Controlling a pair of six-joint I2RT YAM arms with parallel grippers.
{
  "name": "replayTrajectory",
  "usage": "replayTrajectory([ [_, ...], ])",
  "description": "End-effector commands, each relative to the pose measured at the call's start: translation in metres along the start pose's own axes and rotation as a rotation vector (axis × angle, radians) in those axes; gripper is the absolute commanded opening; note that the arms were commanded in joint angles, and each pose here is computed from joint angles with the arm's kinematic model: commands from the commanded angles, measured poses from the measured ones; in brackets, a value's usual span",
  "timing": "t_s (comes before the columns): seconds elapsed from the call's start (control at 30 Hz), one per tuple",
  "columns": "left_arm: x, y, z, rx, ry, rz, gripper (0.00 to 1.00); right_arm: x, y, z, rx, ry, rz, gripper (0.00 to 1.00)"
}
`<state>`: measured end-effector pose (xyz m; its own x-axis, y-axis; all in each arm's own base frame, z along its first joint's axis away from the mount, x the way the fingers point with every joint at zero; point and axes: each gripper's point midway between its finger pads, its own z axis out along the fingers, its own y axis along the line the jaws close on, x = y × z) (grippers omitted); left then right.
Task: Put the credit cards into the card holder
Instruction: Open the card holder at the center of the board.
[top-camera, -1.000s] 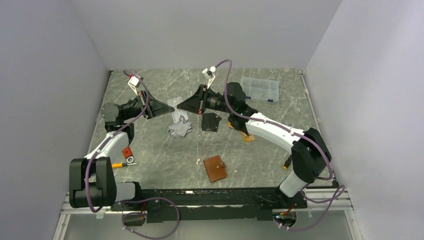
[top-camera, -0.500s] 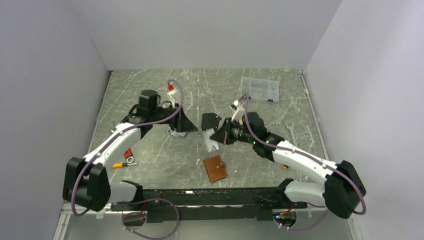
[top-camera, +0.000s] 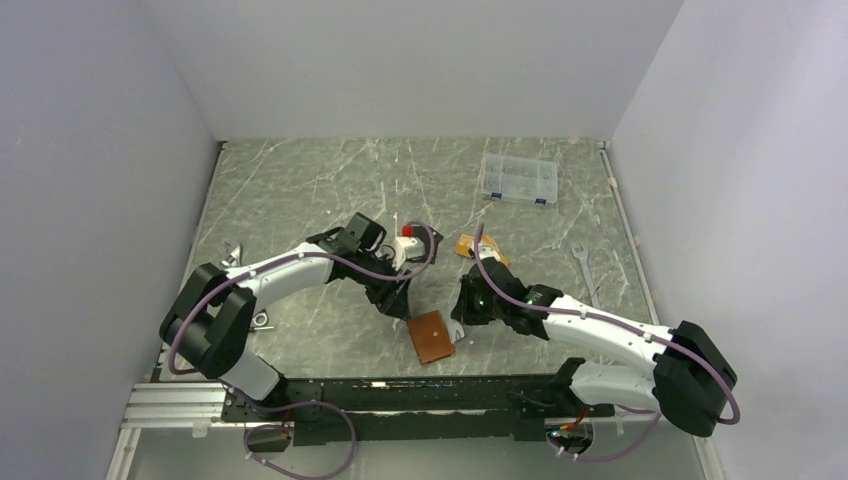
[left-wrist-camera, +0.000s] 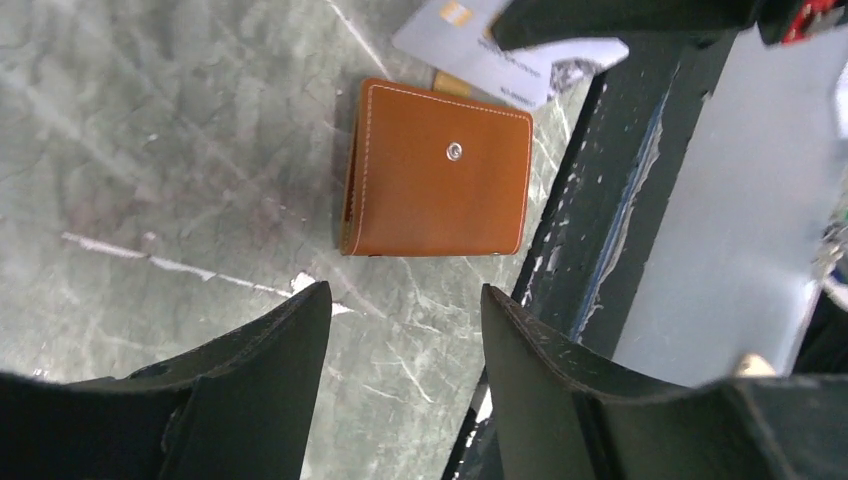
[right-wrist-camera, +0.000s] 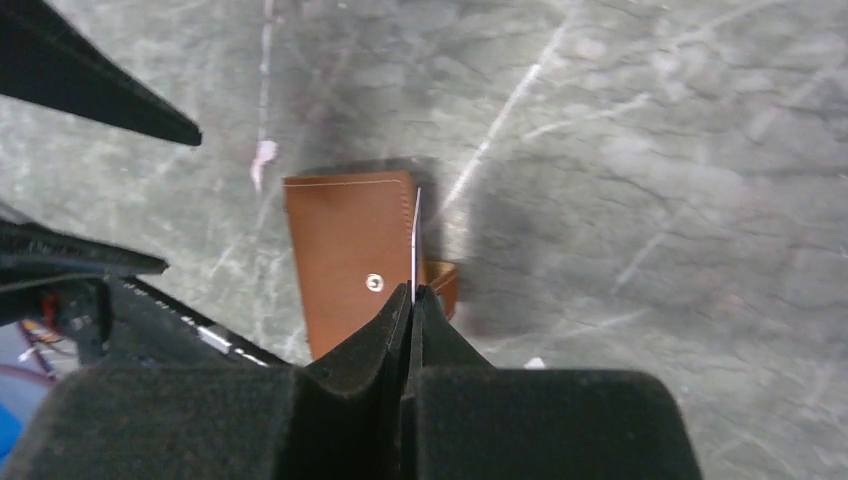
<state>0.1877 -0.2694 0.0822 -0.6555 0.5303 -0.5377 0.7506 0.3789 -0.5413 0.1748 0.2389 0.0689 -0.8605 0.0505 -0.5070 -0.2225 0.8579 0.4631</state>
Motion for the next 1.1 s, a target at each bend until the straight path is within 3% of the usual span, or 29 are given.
replayTrajectory([
  [0.0,-0.006,-0.006,0.013,-0.011,0.038,0.19,0.62,-0.009,-0.016,-0.007,0.118,-0.038,0.008,0.0],
  [0.37,-0.018,0.01,0.037,-0.112,0.089,0.35,0.65,0.007,-0.023,-0.001,0.122,-0.012,0.017,0.0],
  [0.4,-0.019,0.012,0.038,-0.114,0.091,0.366,0.76,0.009,-0.023,0.0,0.12,-0.009,0.019,0.0],
  [0.47,-0.018,0.012,0.041,-0.108,0.111,0.397,0.83,0.012,-0.025,0.003,0.119,-0.005,0.021,0.0],
  [0.5,-0.016,0.011,0.043,-0.092,0.128,0.417,0.95,0.013,-0.026,0.003,0.121,-0.003,0.023,0.0],
  [0.6,-0.006,0.009,0.05,-0.051,0.197,0.458,0.97,0.019,-0.031,0.006,0.133,0.008,0.024,0.0],
  [0.73,0.003,0.005,0.056,0.018,0.248,0.472,0.91,0.022,-0.034,0.006,0.136,0.009,0.029,0.0],
  [0.97,0.008,0.003,0.063,0.084,0.276,0.492,0.68,0.029,-0.039,0.007,0.142,0.016,0.048,0.0],
  [1.0,0.006,0.003,0.064,0.088,0.271,0.5,0.63,0.031,-0.04,0.007,0.144,0.016,0.053,0.0],
  [1.07,0.004,0.0,0.065,0.107,0.264,0.514,0.4,0.034,-0.043,0.007,0.146,0.016,0.064,0.0],
])
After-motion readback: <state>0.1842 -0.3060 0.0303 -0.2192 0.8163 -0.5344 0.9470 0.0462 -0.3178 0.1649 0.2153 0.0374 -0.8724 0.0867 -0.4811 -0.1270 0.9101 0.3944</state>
